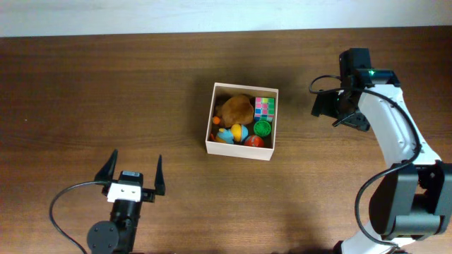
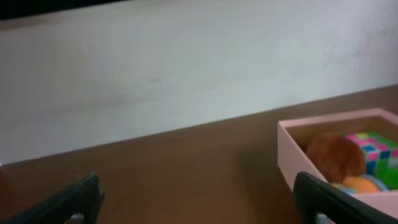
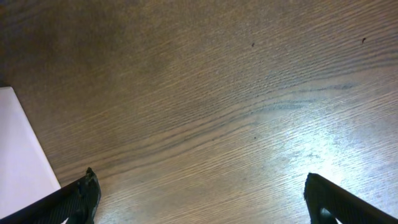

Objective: Pack container

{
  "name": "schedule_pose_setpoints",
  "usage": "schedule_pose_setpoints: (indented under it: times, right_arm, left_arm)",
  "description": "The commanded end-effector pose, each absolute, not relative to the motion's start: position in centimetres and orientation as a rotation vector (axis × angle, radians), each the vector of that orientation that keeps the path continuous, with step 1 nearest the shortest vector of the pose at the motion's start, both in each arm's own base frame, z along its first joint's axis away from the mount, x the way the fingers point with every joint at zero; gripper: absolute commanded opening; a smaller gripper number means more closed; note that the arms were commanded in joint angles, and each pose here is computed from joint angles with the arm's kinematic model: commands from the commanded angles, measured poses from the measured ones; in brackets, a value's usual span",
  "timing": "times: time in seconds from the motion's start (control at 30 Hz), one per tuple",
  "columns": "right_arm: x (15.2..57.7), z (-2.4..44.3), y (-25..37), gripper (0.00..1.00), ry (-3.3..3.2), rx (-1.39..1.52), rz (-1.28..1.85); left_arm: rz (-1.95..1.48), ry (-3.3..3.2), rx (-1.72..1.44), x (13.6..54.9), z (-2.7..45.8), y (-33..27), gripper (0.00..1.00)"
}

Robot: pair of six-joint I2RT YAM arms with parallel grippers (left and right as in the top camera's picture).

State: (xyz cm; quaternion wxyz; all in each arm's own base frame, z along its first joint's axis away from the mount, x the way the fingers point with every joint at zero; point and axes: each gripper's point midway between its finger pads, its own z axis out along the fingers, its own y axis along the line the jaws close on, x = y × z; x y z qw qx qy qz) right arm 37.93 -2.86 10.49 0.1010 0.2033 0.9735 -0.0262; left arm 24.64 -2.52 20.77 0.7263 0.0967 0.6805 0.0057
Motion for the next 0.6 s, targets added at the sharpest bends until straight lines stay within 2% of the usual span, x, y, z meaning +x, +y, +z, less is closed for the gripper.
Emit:
schedule_pose_setpoints:
  times: [0.0,0.3,0.57]
  right_arm:
    - [37.8,10.4,-3.0,0.99,2.875,0.619,-0.080]
    - [37.8,10.4,-3.0,0.99,2.876,0.619,-0.080]
    - [37.8,10.4,-3.0,0.99,2.876,0.619,-0.080]
  left_arm:
    - [0.030,1.494,0.243,24.5,19.7,-2.7,0.99]
    - [0.074,1.641,0.201,24.5,15.7,-1.5,0.99]
    - [0.109,1.648,0.169,24.5,15.6,-0.8,0.99]
